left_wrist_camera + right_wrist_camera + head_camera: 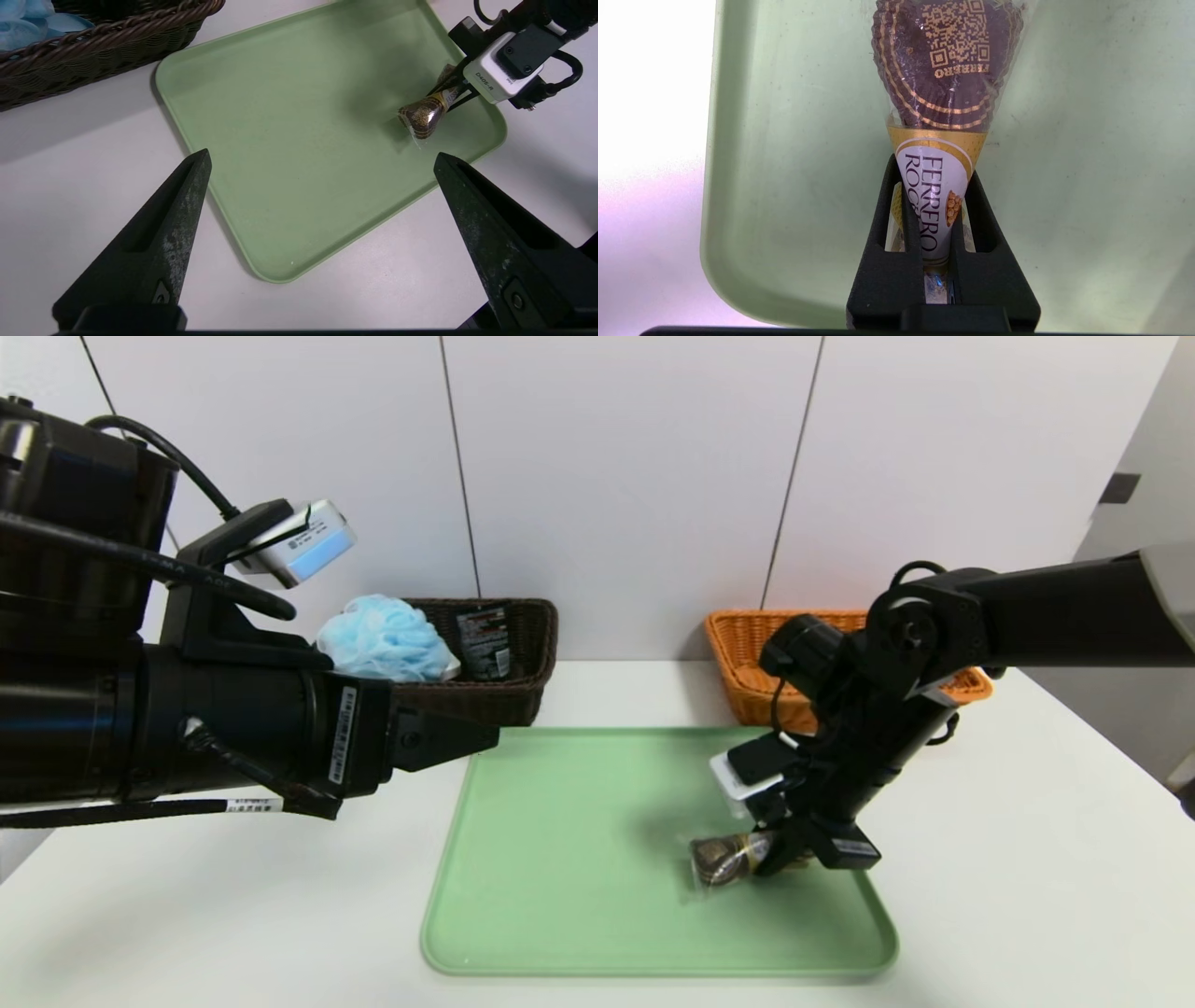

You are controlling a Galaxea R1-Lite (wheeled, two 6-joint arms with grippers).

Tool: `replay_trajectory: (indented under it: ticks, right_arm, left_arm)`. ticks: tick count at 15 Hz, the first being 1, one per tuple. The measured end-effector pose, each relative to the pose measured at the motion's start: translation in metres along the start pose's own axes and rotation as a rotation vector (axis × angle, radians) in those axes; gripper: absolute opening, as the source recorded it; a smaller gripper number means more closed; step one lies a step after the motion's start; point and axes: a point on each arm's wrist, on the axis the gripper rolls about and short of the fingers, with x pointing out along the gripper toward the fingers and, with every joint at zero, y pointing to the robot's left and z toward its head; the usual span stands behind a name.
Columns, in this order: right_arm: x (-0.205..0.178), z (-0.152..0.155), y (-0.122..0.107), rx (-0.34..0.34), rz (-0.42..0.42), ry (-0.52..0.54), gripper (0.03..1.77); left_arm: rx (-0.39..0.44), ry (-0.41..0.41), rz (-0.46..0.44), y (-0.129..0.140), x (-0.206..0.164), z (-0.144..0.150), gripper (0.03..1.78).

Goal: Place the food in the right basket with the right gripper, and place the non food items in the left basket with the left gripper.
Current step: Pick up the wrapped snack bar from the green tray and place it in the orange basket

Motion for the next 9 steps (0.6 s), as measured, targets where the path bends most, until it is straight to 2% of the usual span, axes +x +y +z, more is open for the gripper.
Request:
replay_trajectory:
  ticks: [4, 6, 9]
  right_arm:
    - [-0.019, 0.005, -0.006, -0.003, -0.069, -0.054, 0.18]
    - [-0.043, 0.007, -0.012, 0.012, -0.145, -0.134, 0.18]
    - [-0.083, -0.006, -0.019, 0.037, -0.288, -0.166, 0.18]
  left_arm:
    - [0.004, -0.03, -0.006, -0.001, -0.002, 0.003, 1.69]
    - [0.003, -0.034, -0.007, -0.001, -0.003, 0.003, 1.69]
    - [0.004, -0.036, -0.007, -0.001, -0.004, 0.003, 1.69]
